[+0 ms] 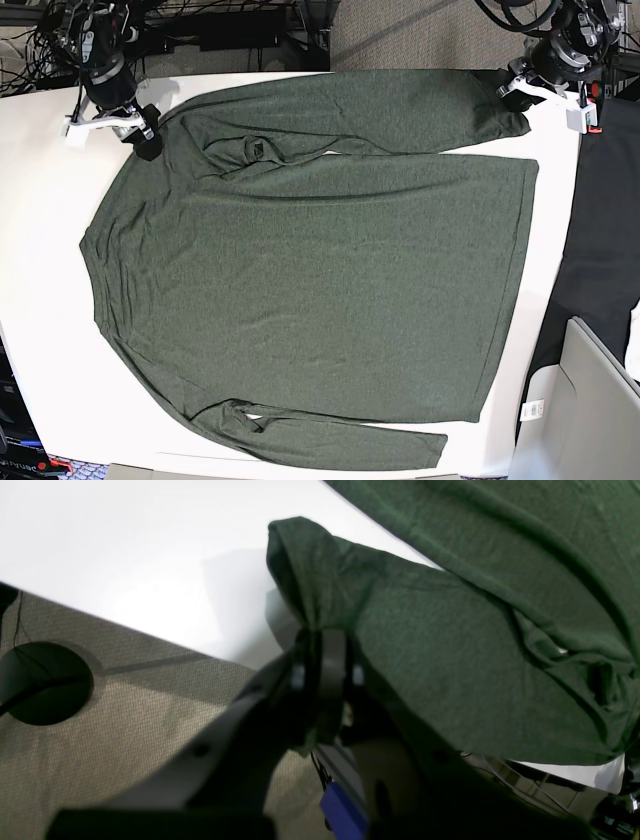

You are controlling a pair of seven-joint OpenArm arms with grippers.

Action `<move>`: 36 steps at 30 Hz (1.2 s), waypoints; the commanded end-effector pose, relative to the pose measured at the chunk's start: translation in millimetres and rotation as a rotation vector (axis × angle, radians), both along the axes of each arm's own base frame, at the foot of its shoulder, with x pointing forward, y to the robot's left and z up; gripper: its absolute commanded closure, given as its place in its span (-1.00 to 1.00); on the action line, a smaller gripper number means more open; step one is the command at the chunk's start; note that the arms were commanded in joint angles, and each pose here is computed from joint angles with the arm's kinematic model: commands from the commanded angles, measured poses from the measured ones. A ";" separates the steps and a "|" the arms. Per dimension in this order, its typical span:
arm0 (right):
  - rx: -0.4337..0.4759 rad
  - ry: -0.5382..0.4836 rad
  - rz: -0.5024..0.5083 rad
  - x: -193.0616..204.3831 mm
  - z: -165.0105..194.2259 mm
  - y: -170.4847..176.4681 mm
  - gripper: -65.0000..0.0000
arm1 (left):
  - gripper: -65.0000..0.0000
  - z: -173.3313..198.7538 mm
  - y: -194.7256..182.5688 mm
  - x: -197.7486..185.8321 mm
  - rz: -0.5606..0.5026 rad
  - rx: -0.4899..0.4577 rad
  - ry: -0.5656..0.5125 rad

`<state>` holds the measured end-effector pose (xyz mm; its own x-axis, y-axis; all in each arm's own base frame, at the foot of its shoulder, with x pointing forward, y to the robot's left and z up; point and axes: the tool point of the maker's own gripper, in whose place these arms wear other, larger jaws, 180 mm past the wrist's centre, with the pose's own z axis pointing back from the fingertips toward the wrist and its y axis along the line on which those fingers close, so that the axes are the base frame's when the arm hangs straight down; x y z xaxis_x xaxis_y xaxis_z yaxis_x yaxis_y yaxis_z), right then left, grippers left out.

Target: Fold the T-shirt properly

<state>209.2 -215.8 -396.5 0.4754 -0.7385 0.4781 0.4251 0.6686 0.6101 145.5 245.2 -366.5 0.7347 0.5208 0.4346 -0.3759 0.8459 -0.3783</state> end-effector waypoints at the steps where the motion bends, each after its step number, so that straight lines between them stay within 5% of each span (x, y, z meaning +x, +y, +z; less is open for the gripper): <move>1: 0.000 0.048 -0.004 -7.5 -7.0 -0.7 0.34 | 1.00 6.4 2.9 2.3 -0.006 0.012 -0.019; 4: 0.003 0.049 -0.005 -7.8 -7.6 0.2 0.84 | 1.00 6.5 3.4 2.2 -0.005 0.013 -0.019; 6: 0.005 0.049 -0.003 -9.0 -7.6 0.8 0.99 | 1.00 6.5 3.4 2.2 -0.005 0.013 -0.019; 12: 0.098 0.032 -0.024 -19.3 -2.6 3.9 0.98 | 1.00 6.7 3.9 2.2 -0.003 0.014 -0.019; 20: -0.049 -0.103 0.057 -27.9 52.6 -17.5 0.98 | 1.00 8.9 5.2 3.9 -0.004 0.021 -0.029; 28: -0.102 -0.089 0.092 -34.6 58.5 -25.3 0.98 | 1.00 11.7 7.3 4.3 0.002 0.035 -0.046; 31: -0.110 -0.079 0.119 -30.8 53.4 -16.0 0.87 | 1.00 11.3 5.9 4.6 -0.001 0.033 -0.047; 36: -0.122 -0.046 0.116 -33.9 45.5 -12.5 0.26 | 1.00 11.2 7.1 4.3 0.002 0.035 -0.046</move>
